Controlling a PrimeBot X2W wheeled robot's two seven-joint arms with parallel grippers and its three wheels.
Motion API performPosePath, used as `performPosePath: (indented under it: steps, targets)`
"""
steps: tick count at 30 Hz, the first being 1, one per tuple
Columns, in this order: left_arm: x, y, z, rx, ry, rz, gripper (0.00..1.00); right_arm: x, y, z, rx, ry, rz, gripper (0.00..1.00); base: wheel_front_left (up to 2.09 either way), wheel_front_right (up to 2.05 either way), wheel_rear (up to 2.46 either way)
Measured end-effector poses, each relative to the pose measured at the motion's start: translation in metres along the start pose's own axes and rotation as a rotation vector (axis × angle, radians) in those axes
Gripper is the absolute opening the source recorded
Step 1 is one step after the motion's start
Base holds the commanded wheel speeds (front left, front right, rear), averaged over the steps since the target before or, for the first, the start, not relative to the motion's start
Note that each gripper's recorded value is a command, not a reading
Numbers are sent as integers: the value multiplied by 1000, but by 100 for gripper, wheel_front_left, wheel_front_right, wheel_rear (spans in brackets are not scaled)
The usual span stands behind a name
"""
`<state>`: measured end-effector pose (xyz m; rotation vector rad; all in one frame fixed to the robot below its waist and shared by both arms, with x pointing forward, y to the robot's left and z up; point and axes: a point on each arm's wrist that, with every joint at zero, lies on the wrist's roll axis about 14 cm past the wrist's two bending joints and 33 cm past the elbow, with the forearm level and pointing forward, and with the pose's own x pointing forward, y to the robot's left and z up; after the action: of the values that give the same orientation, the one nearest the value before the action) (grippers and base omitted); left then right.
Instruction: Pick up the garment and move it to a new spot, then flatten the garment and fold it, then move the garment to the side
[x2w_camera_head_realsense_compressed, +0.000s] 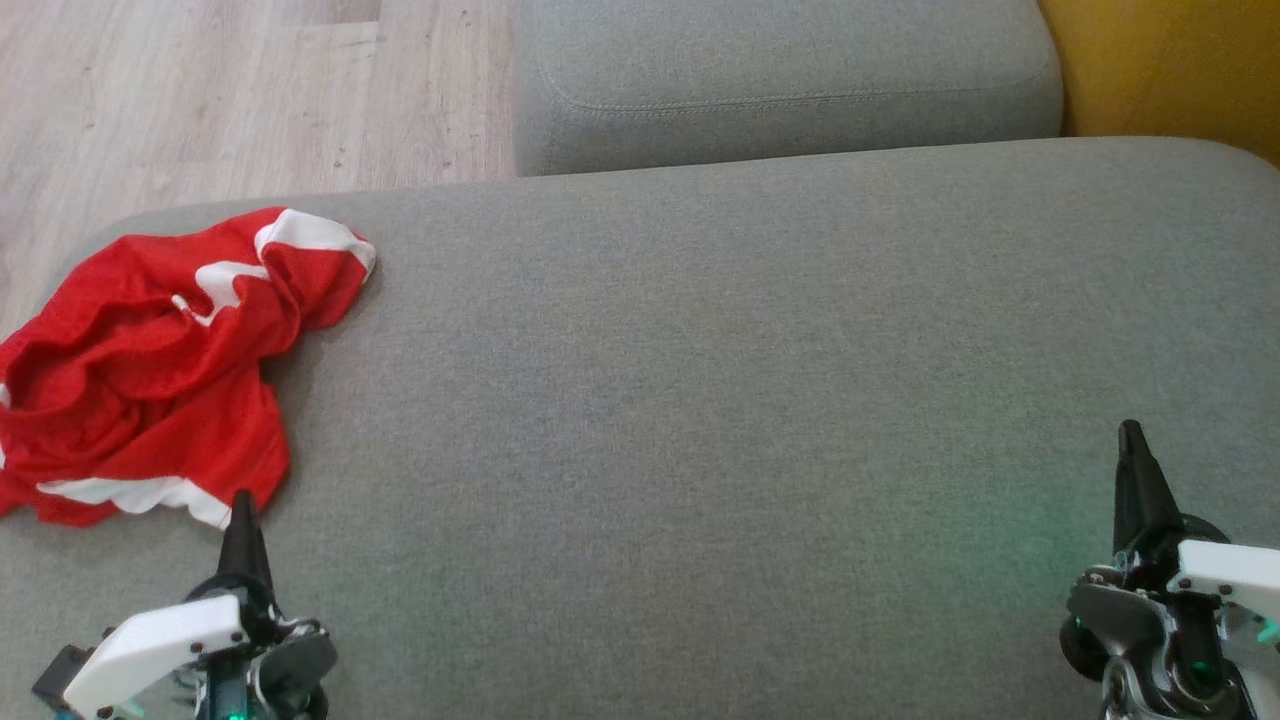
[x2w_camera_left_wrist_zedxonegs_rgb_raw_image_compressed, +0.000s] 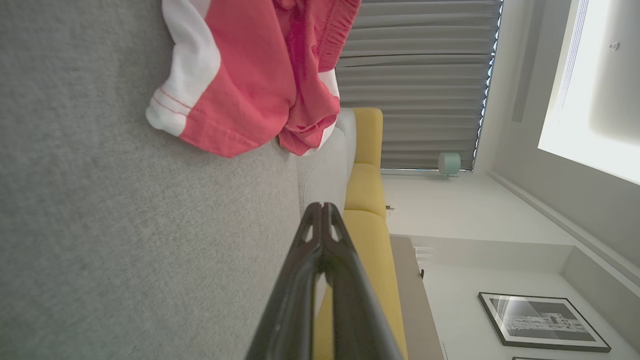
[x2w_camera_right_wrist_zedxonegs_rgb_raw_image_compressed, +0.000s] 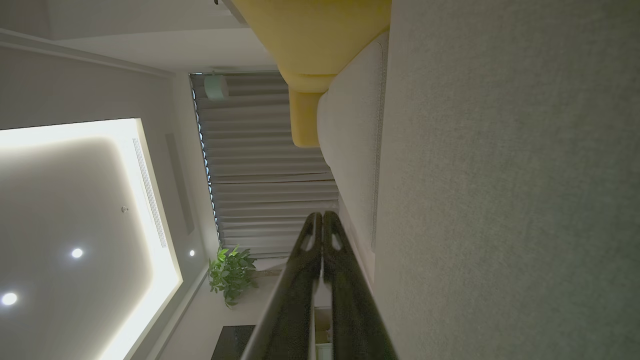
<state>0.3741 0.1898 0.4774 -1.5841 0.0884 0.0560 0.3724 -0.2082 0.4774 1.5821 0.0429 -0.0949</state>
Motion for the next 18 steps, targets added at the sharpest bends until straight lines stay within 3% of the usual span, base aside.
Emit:
performPosePath:
  steps: [18]
  targets:
    - [0, 0, 0, 0, 0, 0, 0, 0, 0, 0, 0, 0, 0, 0, 0, 0, 0]
